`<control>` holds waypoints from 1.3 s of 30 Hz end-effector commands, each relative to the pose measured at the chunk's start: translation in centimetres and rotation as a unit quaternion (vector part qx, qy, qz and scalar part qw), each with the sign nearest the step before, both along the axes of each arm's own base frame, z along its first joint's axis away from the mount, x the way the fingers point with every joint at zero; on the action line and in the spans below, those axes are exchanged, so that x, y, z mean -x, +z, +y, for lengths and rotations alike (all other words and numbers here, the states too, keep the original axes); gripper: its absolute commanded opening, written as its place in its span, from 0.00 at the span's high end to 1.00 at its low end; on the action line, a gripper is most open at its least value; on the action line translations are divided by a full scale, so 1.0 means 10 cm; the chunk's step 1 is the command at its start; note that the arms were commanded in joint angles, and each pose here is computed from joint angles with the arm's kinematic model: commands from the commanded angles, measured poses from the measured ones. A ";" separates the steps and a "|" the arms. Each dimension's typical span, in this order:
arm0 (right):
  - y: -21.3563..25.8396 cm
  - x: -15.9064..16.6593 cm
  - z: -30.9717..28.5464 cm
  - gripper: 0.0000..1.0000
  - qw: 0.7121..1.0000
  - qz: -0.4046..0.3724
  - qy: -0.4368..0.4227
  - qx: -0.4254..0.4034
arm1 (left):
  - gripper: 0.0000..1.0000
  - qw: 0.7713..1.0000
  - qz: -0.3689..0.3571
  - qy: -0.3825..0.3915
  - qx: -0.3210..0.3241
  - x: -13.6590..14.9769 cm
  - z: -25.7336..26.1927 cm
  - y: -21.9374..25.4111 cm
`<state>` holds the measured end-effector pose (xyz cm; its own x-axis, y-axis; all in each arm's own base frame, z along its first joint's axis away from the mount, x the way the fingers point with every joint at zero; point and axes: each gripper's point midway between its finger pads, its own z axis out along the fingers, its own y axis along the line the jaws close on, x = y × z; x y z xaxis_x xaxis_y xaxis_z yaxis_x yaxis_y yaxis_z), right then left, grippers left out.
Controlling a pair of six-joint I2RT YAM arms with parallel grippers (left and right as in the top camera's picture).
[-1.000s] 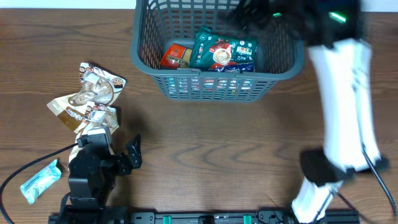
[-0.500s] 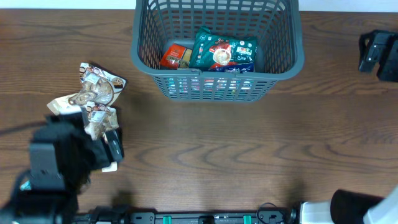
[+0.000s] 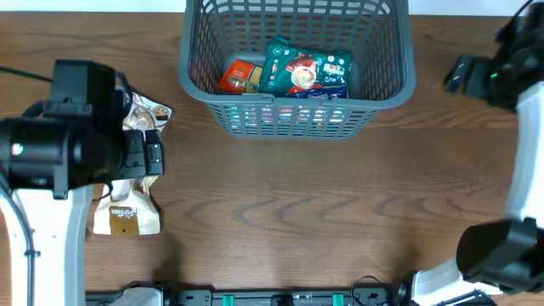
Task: Pack container
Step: 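Retract the right gripper to the right side of the table, then lower the left gripper onto the mushroom bag and grasp it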
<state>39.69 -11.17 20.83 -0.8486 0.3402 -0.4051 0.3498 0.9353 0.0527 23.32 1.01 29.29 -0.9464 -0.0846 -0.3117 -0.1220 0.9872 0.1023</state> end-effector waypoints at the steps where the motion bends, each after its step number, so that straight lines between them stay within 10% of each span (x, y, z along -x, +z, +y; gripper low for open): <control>1: -0.45 0.03 0.11 0.01 0.999 0.025 0.002 -0.034 | 0.01 0.999 0.022 -0.002 -0.038 0.09 0.13 0.01; 14: -1.01 0.02 0.13 0.01 0.999 0.022 0.020 -0.026 | 0.01 0.994 0.054 -0.024 -0.089 -0.15 0.35 -0.62; 30: -0.99 -0.04 0.11 0.01 0.999 0.008 0.027 -0.019 | 0.01 0.998 -0.053 -0.009 -0.031 0.60 0.27 -0.76; 39: -0.99 -0.04 0.11 0.01 0.999 0.009 0.039 -0.014 | 0.01 0.999 0.005 0.003 -0.035 0.31 0.38 -1.25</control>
<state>40.07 -10.47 10.57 -0.8751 0.3119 -0.3700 0.3067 0.9489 0.0744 19.58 4.44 19.11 -0.9196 -0.0554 -0.3889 -0.1310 0.9766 0.1705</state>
